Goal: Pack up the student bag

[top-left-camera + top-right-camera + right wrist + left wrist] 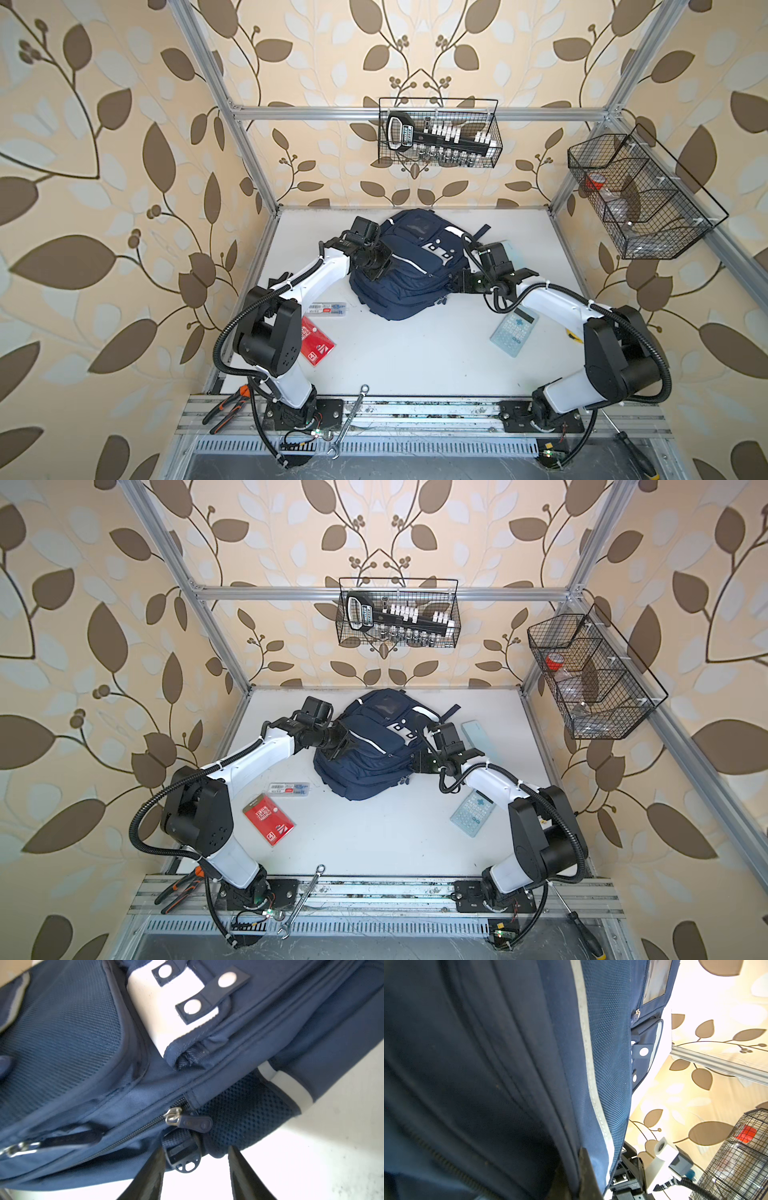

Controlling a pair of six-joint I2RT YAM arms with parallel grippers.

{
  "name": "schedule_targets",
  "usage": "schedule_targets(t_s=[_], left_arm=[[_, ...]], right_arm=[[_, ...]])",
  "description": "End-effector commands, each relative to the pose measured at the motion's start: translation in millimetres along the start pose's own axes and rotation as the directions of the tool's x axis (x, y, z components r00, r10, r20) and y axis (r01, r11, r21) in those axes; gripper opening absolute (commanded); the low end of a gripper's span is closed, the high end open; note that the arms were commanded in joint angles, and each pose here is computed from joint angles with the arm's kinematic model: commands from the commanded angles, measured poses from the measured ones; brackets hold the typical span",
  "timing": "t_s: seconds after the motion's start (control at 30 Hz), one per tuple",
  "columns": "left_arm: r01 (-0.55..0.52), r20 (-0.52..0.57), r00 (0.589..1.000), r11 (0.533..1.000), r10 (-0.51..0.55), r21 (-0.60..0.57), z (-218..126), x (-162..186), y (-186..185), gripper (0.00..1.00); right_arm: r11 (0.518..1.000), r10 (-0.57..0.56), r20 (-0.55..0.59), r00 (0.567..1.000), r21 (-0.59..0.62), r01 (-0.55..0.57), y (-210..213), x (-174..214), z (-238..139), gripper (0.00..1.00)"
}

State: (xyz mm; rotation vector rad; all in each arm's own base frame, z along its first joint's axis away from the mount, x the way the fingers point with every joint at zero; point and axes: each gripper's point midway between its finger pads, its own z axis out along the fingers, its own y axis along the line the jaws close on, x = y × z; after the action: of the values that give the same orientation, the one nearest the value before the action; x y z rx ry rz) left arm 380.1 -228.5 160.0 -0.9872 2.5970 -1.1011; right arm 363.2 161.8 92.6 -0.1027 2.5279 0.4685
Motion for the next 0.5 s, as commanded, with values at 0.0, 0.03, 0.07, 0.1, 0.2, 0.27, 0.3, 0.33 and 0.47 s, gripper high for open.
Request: schedule_targets(t_s=[0.0,0.03,0.07,0.1,0.2,0.27,0.3,0.33,0.47], left_arm=[[-0.079,-0.024,0.996,0.989,0.083,0.124,-19,7,-37,0.0],[-0.079,-0.026,0.996,0.989,0.083,0.124,-19,7,-37,0.0],[-0.077,-0.028,0.996,0.989,0.082,0.125,-19,7,-37,0.0],[-0.076,-0.03,0.996,0.989,0.08,0.126,-18,7,-38,0.0],[-0.077,-0.031,0.996,0.989,0.082,0.127,-19,8,-39,0.0],[-0.078,-0.033,0.996,0.989,0.083,0.126,-19,8,-38,0.0],[-0.078,-0.034,0.996,0.989,0.082,0.125,-19,8,-38,0.0],[-0.077,-0.034,0.996,0.989,0.082,0.123,-19,8,-38,0.0],[-0.079,-0.036,0.996,0.989,0.084,0.124,-18,8,-38,0.0]], right_arm=[[0.997,-0.058,-0.024,0.998,0.056,0.059,-5,-1,8,0.5],[0.995,-0.068,-0.028,0.997,0.073,0.069,-6,-2,10,0.5],[0.993,-0.075,-0.028,0.997,0.084,0.077,-7,-3,12,0.5],[0.992,-0.08,-0.025,0.997,0.1,0.082,-9,-5,13,0.5],[0.987,-0.098,-0.002,0.995,0.124,0.097,-11,-15,14,0.5],[0.985,-0.114,0.009,0.993,0.128,0.112,-11,-19,16,0.5],[0.985,-0.122,0.014,0.992,0.123,0.119,-10,-20,18,0.49],[0.985,-0.135,0.015,0.991,0.111,0.132,-8,-20,20,0.48],[0.981,-0.178,0.025,0.984,0.08,0.175,-4,-17,28,0.41]])
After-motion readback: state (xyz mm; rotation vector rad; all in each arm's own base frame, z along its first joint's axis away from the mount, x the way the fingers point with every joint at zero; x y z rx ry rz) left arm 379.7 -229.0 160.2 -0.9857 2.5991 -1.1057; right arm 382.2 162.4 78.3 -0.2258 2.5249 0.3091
